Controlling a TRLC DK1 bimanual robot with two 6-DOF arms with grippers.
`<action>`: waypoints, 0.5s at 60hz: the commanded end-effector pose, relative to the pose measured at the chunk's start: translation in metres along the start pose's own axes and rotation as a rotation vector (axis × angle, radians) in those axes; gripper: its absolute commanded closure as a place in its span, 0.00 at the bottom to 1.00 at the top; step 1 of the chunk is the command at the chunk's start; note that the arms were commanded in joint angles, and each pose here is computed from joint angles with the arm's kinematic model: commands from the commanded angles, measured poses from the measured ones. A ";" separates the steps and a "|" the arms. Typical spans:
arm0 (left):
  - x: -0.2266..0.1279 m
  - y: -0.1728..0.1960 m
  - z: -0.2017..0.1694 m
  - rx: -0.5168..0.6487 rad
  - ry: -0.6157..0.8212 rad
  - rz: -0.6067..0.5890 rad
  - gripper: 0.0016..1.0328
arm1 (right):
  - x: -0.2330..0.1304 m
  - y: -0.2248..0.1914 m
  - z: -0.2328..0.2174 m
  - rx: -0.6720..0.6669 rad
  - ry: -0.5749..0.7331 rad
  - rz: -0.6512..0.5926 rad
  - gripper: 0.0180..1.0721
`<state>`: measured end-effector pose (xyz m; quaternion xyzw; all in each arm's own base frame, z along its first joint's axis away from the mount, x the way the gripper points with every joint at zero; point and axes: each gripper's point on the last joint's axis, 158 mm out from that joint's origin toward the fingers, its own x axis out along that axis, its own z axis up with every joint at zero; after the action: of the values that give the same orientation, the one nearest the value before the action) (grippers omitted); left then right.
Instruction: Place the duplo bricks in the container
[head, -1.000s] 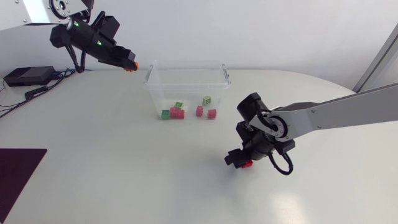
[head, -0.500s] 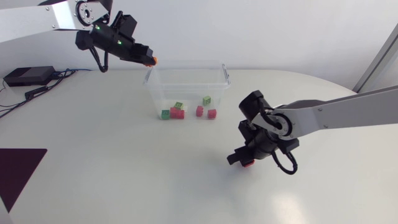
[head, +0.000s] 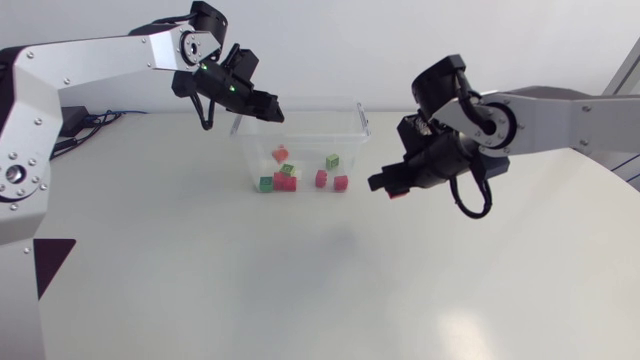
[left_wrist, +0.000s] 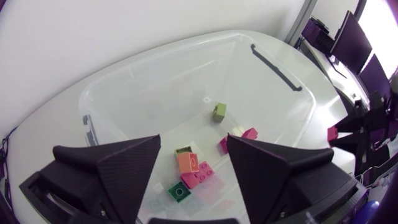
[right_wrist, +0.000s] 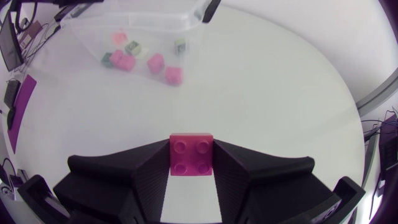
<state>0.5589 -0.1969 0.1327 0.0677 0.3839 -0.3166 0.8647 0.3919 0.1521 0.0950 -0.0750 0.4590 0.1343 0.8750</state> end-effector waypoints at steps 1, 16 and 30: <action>0.006 0.004 0.004 0.031 -0.004 0.012 0.04 | -0.010 -0.002 0.033 0.004 -0.079 0.009 0.68; -0.023 0.005 0.000 0.022 0.068 0.073 0.04 | -0.025 0.006 0.105 -0.016 -0.235 0.028 0.67; -0.080 0.006 -0.007 0.026 0.123 0.133 0.04 | -0.022 0.016 0.158 -0.044 -0.341 0.041 0.66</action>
<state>0.5280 -0.1627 0.1444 0.1102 0.4502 -0.2632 0.8461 0.4862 0.1900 0.2050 -0.0521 0.3095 0.1609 0.9357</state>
